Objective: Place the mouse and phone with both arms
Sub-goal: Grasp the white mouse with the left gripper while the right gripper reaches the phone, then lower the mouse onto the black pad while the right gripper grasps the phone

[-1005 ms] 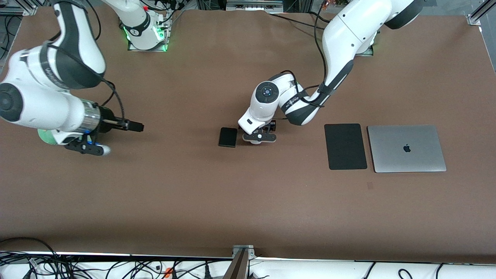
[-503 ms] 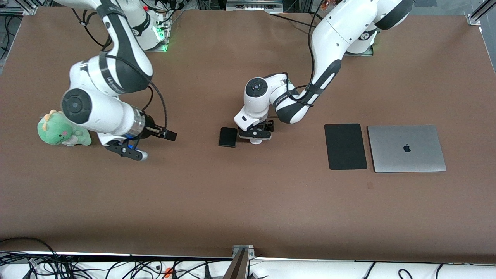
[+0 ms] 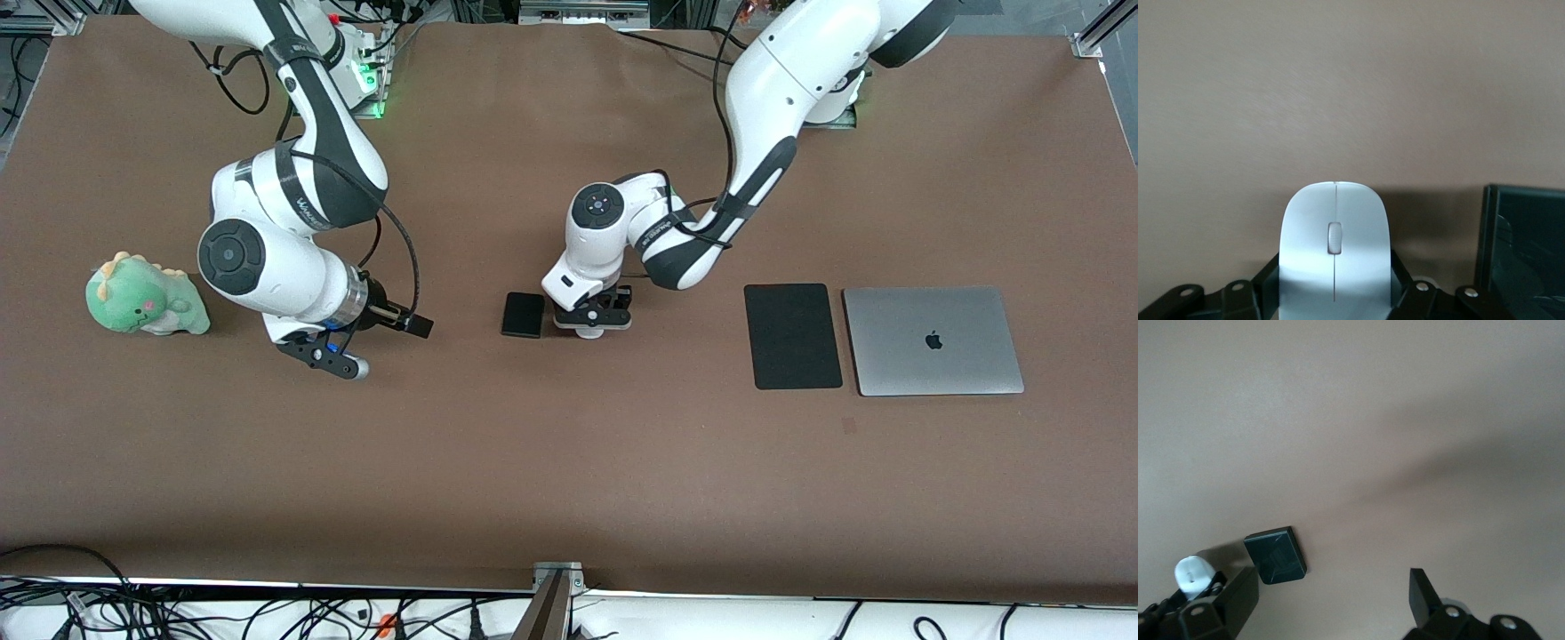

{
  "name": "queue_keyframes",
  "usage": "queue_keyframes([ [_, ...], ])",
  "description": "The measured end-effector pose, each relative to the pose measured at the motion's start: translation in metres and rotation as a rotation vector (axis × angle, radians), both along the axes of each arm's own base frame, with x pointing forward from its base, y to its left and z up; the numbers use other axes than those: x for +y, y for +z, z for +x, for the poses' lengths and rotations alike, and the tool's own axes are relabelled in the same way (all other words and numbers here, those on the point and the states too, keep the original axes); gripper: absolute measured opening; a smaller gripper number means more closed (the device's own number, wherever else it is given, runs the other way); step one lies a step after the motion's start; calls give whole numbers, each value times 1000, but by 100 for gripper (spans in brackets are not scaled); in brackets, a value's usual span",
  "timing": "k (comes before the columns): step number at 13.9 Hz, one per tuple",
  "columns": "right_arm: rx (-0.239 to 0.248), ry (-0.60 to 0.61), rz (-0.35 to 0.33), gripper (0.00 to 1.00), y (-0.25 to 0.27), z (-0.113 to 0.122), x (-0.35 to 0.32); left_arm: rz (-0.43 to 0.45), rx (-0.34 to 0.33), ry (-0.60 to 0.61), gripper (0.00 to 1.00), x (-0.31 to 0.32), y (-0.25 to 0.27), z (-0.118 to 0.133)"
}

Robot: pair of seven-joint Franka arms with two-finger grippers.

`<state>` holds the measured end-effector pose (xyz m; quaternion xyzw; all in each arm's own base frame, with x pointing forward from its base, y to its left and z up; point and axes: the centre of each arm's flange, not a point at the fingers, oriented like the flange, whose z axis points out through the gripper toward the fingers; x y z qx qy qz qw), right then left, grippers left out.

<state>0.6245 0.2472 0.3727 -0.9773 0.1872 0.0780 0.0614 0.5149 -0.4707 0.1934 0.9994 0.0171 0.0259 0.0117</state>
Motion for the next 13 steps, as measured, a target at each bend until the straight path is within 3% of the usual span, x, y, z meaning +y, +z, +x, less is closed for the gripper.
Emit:
queue_keyframes([
  [3, 1, -2, -1, 100, -1, 0, 0, 25, 102, 12, 60, 52, 48, 34],
  [7, -12, -4, -2, 100, -16, 2, 10, 64, 269, -63, 60, 199, 82, 93],
  [10, -44, -18, -2, 100, -42, -6, 51, 78, 328, -30, 60, 270, 78, 110],
  [13, -67, 57, -36, 100, -78, -29, 107, 133, 327, -44, 60, 316, 60, 118],
])
